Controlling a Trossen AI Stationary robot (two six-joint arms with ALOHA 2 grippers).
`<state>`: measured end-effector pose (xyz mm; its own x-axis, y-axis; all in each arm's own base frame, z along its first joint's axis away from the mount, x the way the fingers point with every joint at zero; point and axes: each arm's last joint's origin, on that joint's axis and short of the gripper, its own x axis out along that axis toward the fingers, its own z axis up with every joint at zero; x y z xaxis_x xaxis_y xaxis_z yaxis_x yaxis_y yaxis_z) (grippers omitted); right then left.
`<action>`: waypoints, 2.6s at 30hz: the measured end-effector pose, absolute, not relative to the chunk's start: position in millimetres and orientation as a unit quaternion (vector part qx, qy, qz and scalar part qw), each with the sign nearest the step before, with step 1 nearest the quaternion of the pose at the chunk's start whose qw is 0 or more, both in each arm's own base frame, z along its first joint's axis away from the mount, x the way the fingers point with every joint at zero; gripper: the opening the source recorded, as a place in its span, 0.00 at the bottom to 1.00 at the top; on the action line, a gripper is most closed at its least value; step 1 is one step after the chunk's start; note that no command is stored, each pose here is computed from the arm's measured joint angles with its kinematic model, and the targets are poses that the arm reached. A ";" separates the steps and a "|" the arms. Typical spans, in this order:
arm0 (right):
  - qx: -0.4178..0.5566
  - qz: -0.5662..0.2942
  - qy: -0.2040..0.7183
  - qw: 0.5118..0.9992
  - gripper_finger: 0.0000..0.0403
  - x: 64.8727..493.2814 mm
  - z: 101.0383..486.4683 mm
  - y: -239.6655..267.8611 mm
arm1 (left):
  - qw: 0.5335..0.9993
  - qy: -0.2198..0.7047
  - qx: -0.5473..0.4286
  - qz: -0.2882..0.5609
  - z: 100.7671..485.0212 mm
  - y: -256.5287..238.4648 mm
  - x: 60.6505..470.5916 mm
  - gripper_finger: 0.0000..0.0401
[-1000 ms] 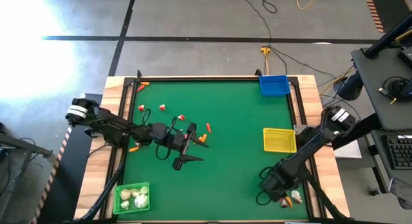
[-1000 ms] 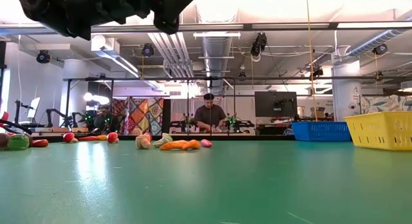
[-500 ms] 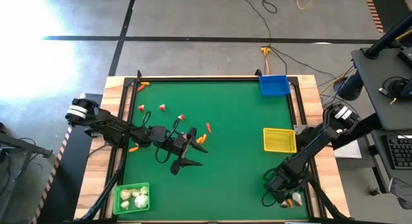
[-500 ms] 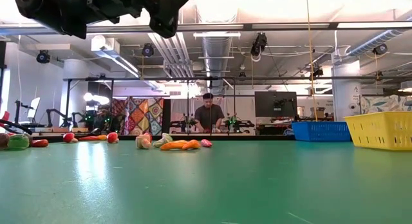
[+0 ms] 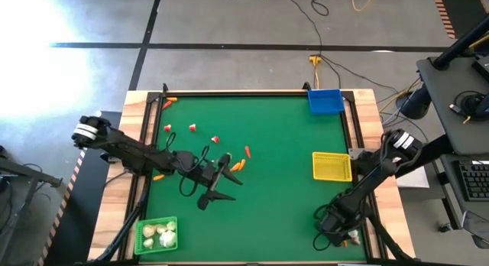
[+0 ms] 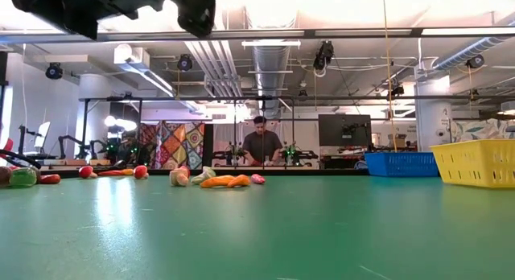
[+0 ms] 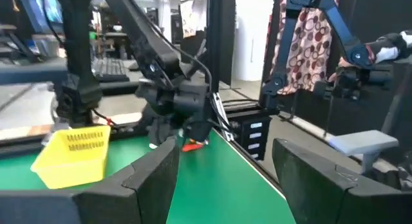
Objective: Sort produce into baskets
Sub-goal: Put the white garlic into the green bin
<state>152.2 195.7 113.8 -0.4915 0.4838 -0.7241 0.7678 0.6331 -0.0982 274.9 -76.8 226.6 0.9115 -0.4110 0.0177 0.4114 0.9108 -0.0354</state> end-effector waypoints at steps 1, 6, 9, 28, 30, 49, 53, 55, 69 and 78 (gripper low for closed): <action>0.371 -0.208 0.839 0.340 0.53 152.7 112.0 196.0 | 0.978 -0.005 -0.014 -0.206 229.2 -75.9 272.4 0.58; 0.364 -0.201 0.844 0.339 0.46 153.2 108.1 196.6 | 0.983 -0.011 0.001 -0.185 236.7 -71.0 258.7 0.58; 0.364 -0.202 0.844 0.339 0.37 153.3 108.1 196.3 | 0.983 -0.018 0.012 -0.183 237.7 -69.7 254.0 0.58; 0.311 -0.289 0.751 0.506 0.22 195.0 209.6 170.2 | 0.991 0.118 0.052 -0.048 210.2 -74.4 250.2 0.58; 0.284 -0.295 0.721 0.559 0.22 208.5 219.8 167.8 | 0.991 0.120 0.036 -0.056 209.9 -79.7 248.5 0.58; -0.099 0.018 0.631 0.770 0.22 423.8 167.8 137.6 | 0.992 0.121 0.012 -0.018 188.3 -134.3 204.3 0.58; -0.140 0.053 0.595 0.789 0.22 447.3 163.8 128.3 | 0.991 0.130 -0.007 -0.020 185.3 -135.9 201.5 0.58; -0.159 0.058 0.568 0.805 0.22 455.1 158.6 124.4 | 0.991 0.131 0.000 -0.023 183.6 -136.3 200.0 0.58; -0.150 0.058 0.372 0.914 0.25 451.2 108.2 129.9 | 0.986 0.145 -0.065 0.050 160.8 -128.8 195.1 0.58; -0.169 0.066 0.360 0.915 0.47 446.9 107.7 129.2 | 0.976 0.166 -0.104 0.091 139.2 -144.6 217.4 0.58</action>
<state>446.9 129.2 107.7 0.7320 -0.0020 -0.6813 -0.2422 0.9339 -0.2629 217.4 -144.6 139.2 0.9285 0.1432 -0.3426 -0.2120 0.9620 -0.1723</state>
